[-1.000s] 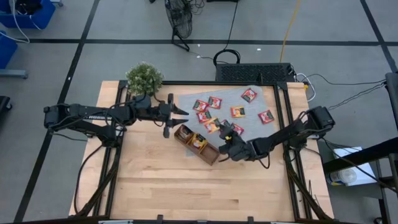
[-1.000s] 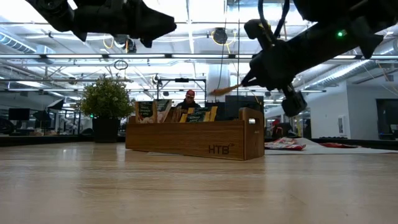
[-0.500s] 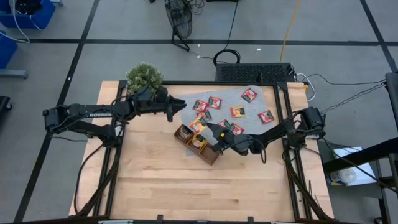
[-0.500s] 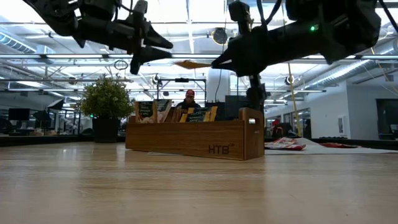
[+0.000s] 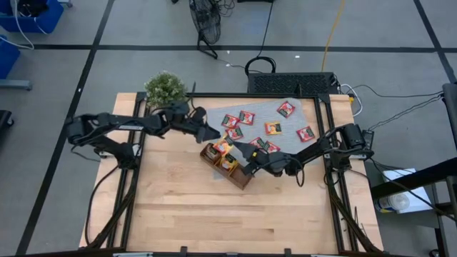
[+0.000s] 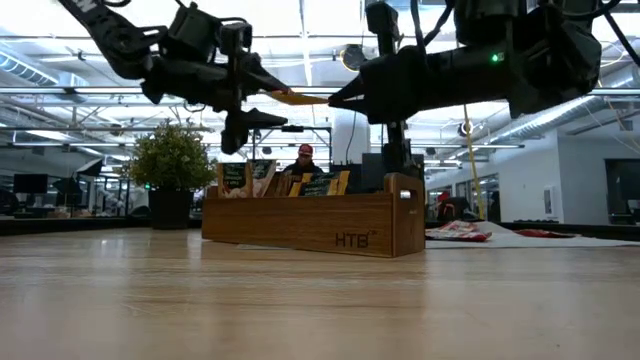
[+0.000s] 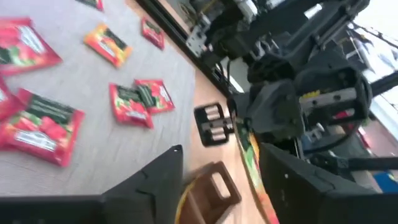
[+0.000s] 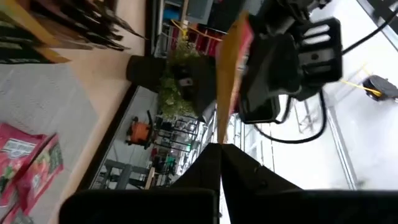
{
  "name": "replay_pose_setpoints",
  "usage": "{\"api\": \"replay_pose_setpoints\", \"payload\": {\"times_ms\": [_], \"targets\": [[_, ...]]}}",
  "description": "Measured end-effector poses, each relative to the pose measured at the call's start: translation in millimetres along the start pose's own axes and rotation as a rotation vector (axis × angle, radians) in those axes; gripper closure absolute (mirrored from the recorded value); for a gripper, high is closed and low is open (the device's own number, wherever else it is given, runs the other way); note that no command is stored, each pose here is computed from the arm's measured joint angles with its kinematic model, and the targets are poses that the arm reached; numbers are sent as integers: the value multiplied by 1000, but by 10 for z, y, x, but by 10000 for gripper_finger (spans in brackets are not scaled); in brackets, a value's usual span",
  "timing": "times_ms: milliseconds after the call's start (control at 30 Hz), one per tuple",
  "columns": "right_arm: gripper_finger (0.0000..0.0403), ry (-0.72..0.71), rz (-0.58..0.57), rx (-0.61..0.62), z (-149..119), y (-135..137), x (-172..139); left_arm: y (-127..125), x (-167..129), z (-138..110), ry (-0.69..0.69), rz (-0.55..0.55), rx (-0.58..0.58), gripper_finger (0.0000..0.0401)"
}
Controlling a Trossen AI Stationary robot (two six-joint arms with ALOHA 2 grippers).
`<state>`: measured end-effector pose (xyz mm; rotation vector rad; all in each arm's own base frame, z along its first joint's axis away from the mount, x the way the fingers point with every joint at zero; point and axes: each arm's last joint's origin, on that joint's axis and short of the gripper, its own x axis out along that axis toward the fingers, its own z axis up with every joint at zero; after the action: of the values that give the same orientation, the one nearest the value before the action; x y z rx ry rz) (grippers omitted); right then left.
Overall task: Pick & Place Tea
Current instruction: Put the yellow tea bag into the middle section of the wooden organizer
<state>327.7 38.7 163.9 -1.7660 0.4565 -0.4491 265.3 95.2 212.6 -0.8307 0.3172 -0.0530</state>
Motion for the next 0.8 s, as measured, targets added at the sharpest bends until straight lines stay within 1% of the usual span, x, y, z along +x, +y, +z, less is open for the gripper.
{"api": "replay_pose_setpoints", "payload": {"times_ms": [100,233,500,800], "targets": [[403,1,-6,-14,-2,-8,0,-13,54,19,17,-26,-4,175],[403,1,-5,-9,-2,-6,1,-73,87,69,4,-51,9,179],[403,-27,-12,12,5,-8,1,-143,124,64,11,-70,27,226],[403,-47,-18,15,6,-8,5,-75,184,55,-15,-30,60,278]]}}
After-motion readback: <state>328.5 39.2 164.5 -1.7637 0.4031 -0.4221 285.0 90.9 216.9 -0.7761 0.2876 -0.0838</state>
